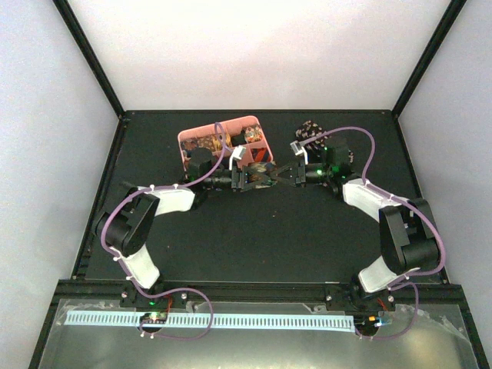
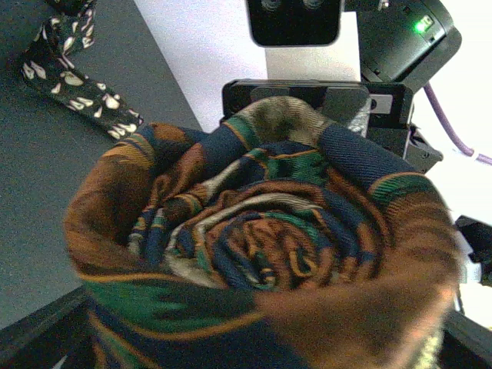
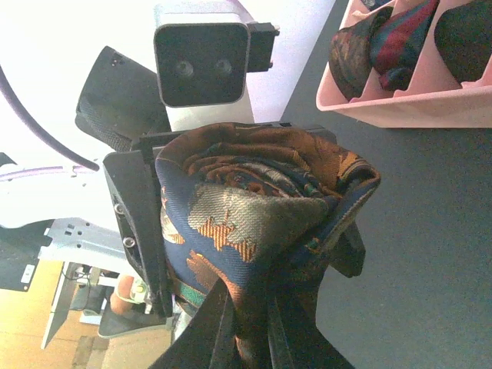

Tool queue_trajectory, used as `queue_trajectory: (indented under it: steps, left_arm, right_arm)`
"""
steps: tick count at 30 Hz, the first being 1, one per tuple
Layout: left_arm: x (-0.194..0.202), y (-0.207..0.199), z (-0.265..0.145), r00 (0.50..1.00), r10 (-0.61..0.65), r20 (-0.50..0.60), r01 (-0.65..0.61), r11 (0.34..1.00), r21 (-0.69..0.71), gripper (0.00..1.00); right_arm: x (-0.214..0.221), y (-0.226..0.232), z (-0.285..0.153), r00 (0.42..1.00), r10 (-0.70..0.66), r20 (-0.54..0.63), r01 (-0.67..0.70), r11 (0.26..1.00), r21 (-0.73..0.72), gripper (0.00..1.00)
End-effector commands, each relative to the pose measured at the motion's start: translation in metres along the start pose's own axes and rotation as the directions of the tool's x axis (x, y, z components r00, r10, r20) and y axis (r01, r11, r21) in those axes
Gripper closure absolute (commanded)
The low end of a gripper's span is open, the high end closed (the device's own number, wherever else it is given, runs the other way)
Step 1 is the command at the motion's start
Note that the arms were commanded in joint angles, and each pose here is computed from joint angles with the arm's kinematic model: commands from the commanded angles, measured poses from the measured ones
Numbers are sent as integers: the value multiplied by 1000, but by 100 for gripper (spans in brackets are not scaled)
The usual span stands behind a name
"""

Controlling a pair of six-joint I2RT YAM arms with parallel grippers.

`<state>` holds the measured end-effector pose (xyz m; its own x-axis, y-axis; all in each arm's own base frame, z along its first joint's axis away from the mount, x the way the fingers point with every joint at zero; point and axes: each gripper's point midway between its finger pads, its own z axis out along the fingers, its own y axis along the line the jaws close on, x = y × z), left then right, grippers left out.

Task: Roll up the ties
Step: Pass from the right arm to the left

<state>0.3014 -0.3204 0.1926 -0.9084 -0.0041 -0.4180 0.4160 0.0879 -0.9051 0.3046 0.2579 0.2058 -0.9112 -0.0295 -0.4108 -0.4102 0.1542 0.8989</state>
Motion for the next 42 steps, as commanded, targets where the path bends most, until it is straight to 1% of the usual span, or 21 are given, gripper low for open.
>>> queue_trajectory:
  steps: [1,7,11,14,20,23,27,29,31,32,34,37,38,39,41,42]
  left_arm:
    - [-9,-17,2,999,41,15,-41,997,59,20]
    - [-10,-18,3,999,36,17,-37,997,64,23]
    - [-11,-19,2,999,39,24,-40,997,67,31]
    - [-12,-18,1,999,40,28,-42,997,65,41]
    - [-13,-19,-3,997,62,35,-64,996,58,70]
    - [-15,-22,-6,995,94,40,-95,994,46,81]
    - [-19,-20,-14,988,152,38,-152,988,0,86]
    - [-23,-16,-20,981,190,32,-189,981,-38,88]
    - [-25,-8,-29,973,232,6,-230,968,-97,90]
    - [-28,-6,-33,963,269,-5,-268,956,-120,91]
    - [-33,2,-42,943,328,-56,-332,923,-194,92]
    - [-41,10,-53,889,428,-164,-457,851,-260,94]
    - [-44,12,-56,857,468,-217,-513,814,-271,97]
    - [-45,17,-59,827,492,-272,-558,779,-287,98]
    - [-62,24,-68,751,543,-376,-657,673,-341,98]
    - [-68,34,-72,725,540,-427,-685,629,-368,99]
  right_arm:
    - [3,17,3,999,-51,-3,51,998,-32,98]
    - [5,16,5,999,-46,-10,46,998,-32,98]
    - [5,14,5,999,-46,-9,46,999,-28,98]
    - [7,13,5,999,-49,-13,49,999,-19,98]
    - [9,9,5,999,-48,-17,48,999,-7,98]
    - [10,7,5,998,-50,-23,50,999,-1,97]
    - [10,4,5,998,-57,-37,57,998,10,74]
    - [10,4,3,996,-72,-43,73,997,20,55]
    - [9,5,-1,995,-91,-43,92,995,33,42]
    - [9,5,-4,994,-98,-40,99,994,41,33]
    - [8,4,-10,994,-106,-35,108,992,59,22]
    - [9,-1,-17,993,-110,-41,114,990,88,8]
    - [10,-2,-18,993,-112,-47,116,988,98,2]
    - [11,-3,-19,991,-118,-56,124,986,109,0]
    - [13,-6,-20,989,-132,-74,141,982,130,0]
    - [13,-7,-21,987,-138,-79,148,979,141,0]
